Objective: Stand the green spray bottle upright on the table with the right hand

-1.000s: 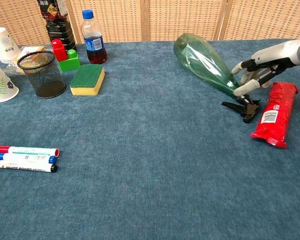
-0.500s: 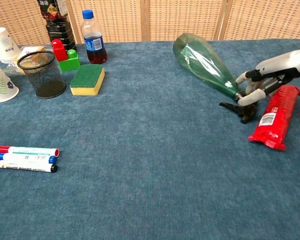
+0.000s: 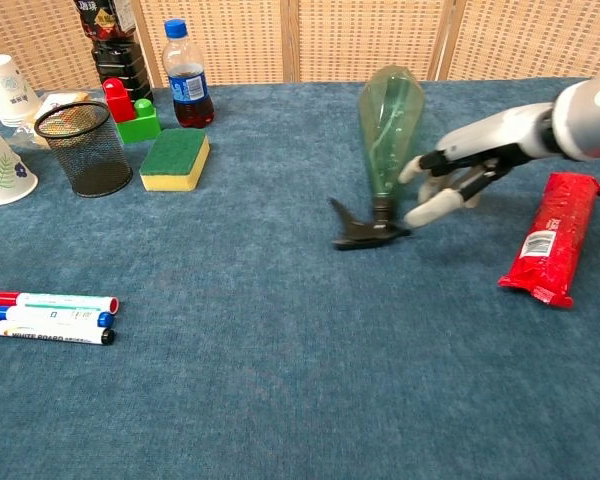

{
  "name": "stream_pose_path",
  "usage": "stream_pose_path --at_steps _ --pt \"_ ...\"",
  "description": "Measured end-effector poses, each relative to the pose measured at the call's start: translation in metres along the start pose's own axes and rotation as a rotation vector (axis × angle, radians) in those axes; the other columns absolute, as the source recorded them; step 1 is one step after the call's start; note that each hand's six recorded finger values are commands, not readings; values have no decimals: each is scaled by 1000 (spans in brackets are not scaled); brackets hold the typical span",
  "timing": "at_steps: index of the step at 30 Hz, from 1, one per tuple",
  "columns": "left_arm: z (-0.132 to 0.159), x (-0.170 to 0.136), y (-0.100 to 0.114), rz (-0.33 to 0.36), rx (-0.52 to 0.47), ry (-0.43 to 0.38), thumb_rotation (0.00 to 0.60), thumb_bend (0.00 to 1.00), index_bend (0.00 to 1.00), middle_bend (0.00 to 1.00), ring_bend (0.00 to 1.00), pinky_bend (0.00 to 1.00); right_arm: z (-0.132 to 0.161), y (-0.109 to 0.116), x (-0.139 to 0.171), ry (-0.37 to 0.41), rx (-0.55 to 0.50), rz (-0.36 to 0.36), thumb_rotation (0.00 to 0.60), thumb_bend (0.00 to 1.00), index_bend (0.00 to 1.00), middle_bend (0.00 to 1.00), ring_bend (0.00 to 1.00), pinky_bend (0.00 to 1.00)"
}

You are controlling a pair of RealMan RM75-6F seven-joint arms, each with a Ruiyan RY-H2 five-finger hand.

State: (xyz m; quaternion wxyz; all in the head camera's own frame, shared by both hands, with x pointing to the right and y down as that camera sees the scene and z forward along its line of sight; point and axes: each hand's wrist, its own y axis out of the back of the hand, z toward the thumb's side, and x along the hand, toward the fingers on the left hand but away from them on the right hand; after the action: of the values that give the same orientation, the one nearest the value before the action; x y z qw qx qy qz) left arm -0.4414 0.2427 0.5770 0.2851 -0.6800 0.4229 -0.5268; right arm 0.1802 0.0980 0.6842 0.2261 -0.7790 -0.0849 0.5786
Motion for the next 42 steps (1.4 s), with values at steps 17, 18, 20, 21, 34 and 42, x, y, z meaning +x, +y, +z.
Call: stream_pose_path --at_steps 17,18,20,21,34,42 --pt "-23 -10 0 9 -25 39 600 304 258 195 129 145 53 31 -40 23 -36 -70 230 188 0 189 104 267" --pt "-24 -10 0 9 -26 41 600 304 257 195 129 144 53 35 -42 16 -43 -81 230 188 0 189 104 267" --pt "-24 -11 -1 10 -28 42 600 304 256 195 129 144 53 41 -45 6 -54 -96 227 187 0 189 102 267" --pt "-24 -11 -1 12 -29 42 600 304 255 195 129 144 52 44 -46 0 -59 -106 223 187 0 186 100 266" --pt "-17 -11 -2 8 -29 13 600 303 254 195 129 143 39 60 -18 -34 -79 -175 217 192 0 180 75 264" --pt "-11 -12 1 16 -23 -5 600 304 255 195 129 144 35 61 18 5 -70 -244 250 191 0 154 35 255"
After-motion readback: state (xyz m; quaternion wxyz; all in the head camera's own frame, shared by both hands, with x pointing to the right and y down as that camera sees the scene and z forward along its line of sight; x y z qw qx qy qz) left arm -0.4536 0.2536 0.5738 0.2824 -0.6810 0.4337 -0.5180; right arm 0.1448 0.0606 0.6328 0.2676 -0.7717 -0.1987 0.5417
